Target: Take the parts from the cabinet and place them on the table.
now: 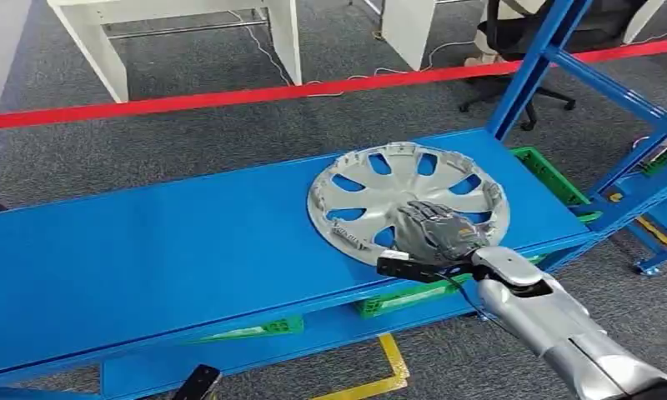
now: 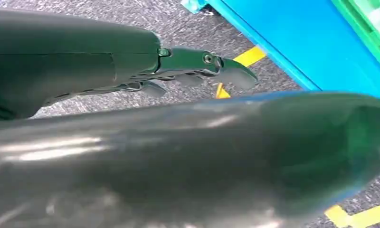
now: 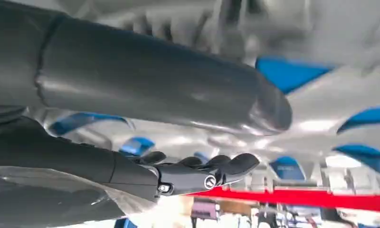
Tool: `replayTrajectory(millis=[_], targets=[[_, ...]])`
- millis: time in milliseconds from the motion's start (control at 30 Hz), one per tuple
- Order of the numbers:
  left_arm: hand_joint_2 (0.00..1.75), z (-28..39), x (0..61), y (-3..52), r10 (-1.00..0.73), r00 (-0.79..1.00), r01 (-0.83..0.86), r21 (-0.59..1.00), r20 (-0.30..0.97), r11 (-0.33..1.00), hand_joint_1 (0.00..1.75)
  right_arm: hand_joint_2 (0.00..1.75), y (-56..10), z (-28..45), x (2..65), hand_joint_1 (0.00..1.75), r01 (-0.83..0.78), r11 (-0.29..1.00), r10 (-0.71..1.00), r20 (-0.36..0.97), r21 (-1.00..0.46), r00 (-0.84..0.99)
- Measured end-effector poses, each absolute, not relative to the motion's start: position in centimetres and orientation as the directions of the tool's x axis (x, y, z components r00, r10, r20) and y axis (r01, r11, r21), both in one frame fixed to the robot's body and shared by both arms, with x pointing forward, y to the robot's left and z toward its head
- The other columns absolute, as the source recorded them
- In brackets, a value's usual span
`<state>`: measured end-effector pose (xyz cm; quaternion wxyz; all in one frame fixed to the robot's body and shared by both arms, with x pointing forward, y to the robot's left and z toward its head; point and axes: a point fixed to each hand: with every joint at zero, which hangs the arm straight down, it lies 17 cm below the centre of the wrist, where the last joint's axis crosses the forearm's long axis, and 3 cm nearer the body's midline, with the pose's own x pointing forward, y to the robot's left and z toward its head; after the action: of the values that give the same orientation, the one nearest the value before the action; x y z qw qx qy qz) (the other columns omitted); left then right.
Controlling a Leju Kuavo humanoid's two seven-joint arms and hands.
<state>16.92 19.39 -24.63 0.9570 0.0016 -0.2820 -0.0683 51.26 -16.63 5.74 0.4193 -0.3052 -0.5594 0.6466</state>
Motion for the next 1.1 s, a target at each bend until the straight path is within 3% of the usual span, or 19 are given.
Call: replayTrajectory(millis=[133, 400, 733, 900, 933, 1100], targets=[[0.0, -24.6, 17.0, 19.4, -0.135, 0.829, 0.133, 0.043, 0.543, 0.99, 0.0, 0.0, -16.3, 7.4, 51.8, 0.0, -0.104, -0.028, 0.879, 0.025, -0.994, -0.477], [0.0, -24.7, 16.7, 19.4, -0.155, 0.828, 0.152, 0.051, 0.539, 0.987, 0.0, 0.0, -15.4, 15.0, 50.6, 0.0, 0.275, 0.035, 0.883, -0.099, -0.961, -0.459], [0.0, -24.7, 16.9, 19.4, -0.174, 0.823, 0.168, 0.06, 0.54, 0.984, 0.0, 0.0, -16.8, 17.9, 48.9, 0.0, 0.385, 0.068, 0.906, -0.104, -0.92, -0.41], [0.0, -24.6, 16.9, 19.2, -0.183, 0.82, 0.178, 0.062, 0.542, 0.982, 0.0, 0.0, -16.6, 18.0, 47.5, 0.0, 0.372, 0.15, 0.904, -0.026, -0.916, -0.427], [0.0, -24.6, 16.8, 19.3, -0.183, 0.82, 0.178, 0.062, 0.541, 0.982, 0.0, 1.75, -16.3, 17.9, 47.3, 0.0, 0.362, 0.164, 0.902, -0.009, -0.918, -0.432], [0.0, -24.5, 17.2, 19.0, -0.191, 0.815, 0.189, 0.061, 0.548, 0.98, 0.0, 1.75, -15.5, 16.9, 47.4, 0.0, 0.249, 0.253, 0.886, 0.12, -0.935, -0.448]])
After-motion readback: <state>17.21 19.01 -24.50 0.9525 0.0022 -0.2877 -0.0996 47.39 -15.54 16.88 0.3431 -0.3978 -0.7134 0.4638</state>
